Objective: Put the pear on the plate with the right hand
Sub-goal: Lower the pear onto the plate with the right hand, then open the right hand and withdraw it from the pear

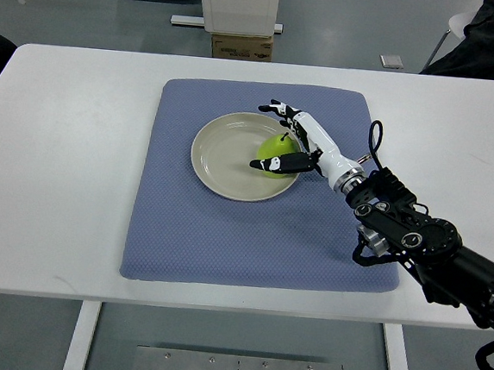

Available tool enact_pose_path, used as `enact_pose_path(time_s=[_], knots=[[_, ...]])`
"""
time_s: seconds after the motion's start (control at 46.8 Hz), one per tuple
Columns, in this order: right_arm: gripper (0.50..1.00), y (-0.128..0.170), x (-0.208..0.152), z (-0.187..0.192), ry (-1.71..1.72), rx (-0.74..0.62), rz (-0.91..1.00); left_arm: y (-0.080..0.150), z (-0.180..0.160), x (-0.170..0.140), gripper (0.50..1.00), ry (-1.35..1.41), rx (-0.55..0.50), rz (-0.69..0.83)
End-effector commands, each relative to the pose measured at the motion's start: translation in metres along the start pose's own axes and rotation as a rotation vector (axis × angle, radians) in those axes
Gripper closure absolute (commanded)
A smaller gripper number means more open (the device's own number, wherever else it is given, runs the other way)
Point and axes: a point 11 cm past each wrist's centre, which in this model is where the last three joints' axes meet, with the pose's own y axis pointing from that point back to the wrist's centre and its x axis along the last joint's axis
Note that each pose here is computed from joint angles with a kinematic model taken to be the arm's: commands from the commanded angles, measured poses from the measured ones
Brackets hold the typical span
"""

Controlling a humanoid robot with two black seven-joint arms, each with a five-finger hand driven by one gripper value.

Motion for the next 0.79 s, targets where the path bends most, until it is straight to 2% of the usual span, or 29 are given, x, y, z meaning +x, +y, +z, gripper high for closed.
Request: enact_pose_path(time_s=[0.0, 0.086, 0.77], knots=[[0.502, 0.001, -0.002, 0.0, -0.009, 0.003, -0.01, 0.0, 0.0, 0.0, 0.5, 0.0, 0.0, 0.0], [0.502, 0.0, -0.002, -0.002, -0.015, 0.016, -0.013, 0.0, 0.0, 0.0, 0.5, 0.0, 0.0, 0.0], [0.502, 0.033, 0.079, 0.016, -0.009, -0.02, 0.1, 0.0, 0.0, 0.0, 0.5, 0.0, 0.0, 0.0]])
